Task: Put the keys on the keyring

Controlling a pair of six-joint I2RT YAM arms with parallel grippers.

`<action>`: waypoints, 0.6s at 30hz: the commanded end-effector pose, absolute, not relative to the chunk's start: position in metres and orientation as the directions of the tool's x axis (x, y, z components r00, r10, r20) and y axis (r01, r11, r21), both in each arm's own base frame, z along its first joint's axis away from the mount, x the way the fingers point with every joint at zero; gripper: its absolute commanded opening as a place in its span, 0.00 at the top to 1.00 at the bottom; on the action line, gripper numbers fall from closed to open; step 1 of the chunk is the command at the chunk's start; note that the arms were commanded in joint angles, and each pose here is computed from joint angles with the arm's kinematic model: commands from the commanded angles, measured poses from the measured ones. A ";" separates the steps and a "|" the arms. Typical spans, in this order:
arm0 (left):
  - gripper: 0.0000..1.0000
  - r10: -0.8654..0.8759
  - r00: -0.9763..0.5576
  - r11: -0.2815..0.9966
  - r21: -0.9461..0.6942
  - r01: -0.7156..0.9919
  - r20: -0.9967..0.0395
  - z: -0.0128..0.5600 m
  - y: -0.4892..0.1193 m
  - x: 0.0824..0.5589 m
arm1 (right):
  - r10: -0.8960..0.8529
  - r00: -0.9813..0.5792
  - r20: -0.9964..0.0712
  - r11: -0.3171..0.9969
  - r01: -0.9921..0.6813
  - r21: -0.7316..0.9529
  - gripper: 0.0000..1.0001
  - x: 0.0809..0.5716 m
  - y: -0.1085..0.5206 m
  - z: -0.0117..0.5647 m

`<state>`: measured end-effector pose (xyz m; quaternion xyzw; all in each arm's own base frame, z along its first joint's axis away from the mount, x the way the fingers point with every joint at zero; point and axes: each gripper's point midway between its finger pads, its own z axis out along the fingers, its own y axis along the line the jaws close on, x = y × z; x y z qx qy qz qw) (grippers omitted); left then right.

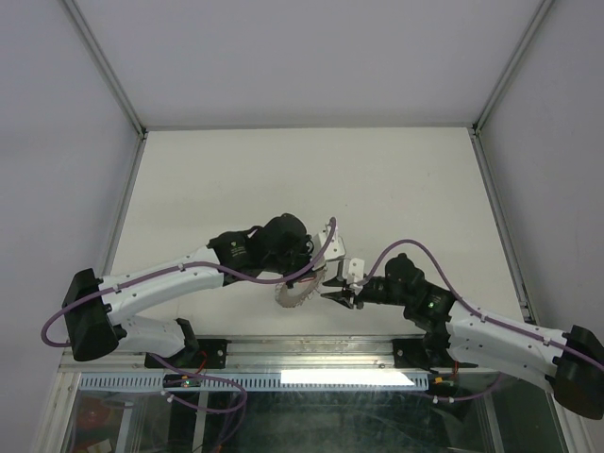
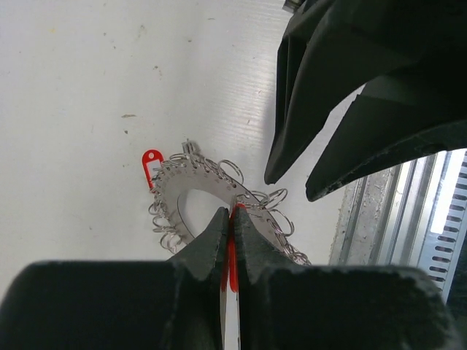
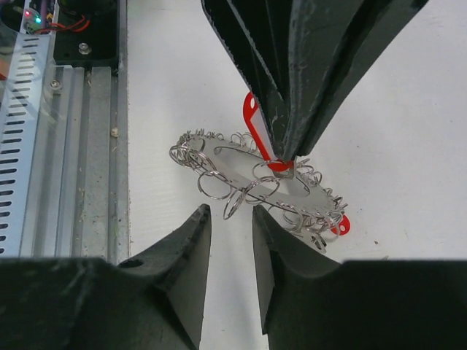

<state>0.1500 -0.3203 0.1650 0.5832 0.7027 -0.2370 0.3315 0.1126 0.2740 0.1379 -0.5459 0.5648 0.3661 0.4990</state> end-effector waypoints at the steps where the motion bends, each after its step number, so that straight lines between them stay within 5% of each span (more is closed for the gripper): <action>1: 1.00 0.608 -0.058 0.212 0.091 0.973 -0.792 0.197 -0.328 0.157 | -0.177 0.166 -0.970 0.217 -0.955 -0.203 0.70 0.131 0.285 0.162; 7: 1.00 0.607 -0.056 0.207 0.090 0.974 -0.793 0.198 -0.329 0.157 | -0.185 0.162 -0.969 0.259 -0.943 -0.207 0.74 0.138 0.283 0.159; 18: 1.00 0.602 -0.054 0.218 0.099 0.971 -0.796 0.203 -0.333 0.161 | -0.145 0.084 -0.986 0.274 -0.954 -0.121 0.60 0.129 0.288 0.157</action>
